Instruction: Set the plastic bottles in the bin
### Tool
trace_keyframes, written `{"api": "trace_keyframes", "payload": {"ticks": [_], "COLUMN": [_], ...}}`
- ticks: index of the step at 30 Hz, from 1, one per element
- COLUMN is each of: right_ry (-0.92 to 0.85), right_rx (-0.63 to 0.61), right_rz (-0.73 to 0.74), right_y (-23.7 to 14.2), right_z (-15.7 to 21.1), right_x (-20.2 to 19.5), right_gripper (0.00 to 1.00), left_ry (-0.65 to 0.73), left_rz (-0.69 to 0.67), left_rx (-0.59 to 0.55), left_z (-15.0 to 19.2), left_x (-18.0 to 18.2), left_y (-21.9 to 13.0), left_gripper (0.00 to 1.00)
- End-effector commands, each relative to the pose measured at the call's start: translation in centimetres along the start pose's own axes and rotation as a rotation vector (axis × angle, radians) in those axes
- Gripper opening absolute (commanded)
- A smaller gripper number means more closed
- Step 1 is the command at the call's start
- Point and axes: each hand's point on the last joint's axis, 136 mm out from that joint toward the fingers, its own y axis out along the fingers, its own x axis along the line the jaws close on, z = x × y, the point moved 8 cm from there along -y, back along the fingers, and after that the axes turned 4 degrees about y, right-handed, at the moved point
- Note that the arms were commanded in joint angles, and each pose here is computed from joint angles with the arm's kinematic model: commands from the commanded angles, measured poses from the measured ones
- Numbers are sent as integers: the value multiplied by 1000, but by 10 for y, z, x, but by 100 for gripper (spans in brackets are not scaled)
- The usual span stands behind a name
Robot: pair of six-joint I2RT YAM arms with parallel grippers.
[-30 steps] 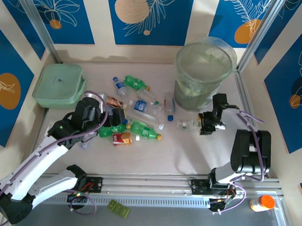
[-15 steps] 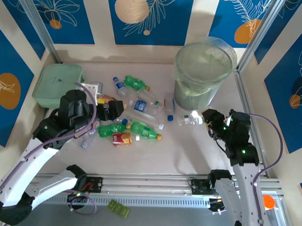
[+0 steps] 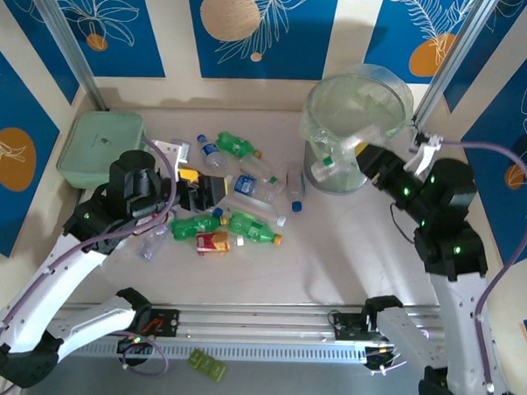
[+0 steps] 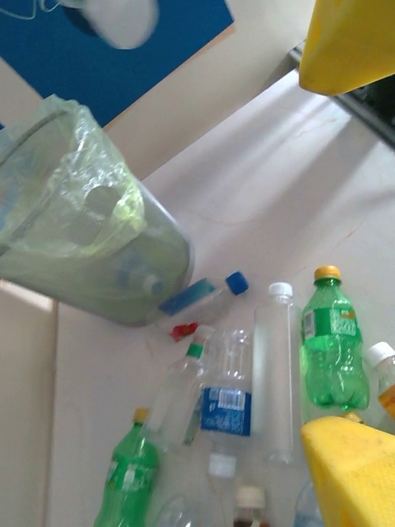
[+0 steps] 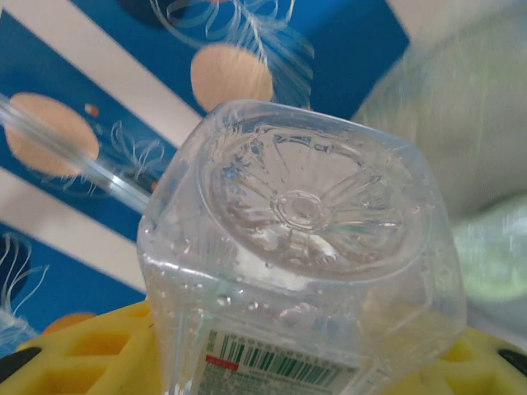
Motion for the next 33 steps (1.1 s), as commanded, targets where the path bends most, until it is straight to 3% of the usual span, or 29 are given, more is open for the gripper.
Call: {"api": "trace_keyframes", "payload": {"ticks": [1,7,13,22,33], "right_ry": [-105,-221,-356,-400,-224], "right_rx": [-138,-220,-192,27,376], "right_rz": [91,259,451,588,597], "right_y": [16,67,121,192,258], "right_z": [-36,-82,-99,-74,-26], "right_x": [9,16,2,-32,-97], "right_gripper": [46,46,46,47,48], "left_ry": [-8,3,-6,-65,2], "left_rz": [90,73,2,-46,-46], "left_rx": [21,30,17,98,117], "left_z": [2,3,7,23,35], "left_x": [-7,-5,4,17,23], "left_y": [2,6,6,28,36], "left_gripper": [100,100,100,100,100]}}
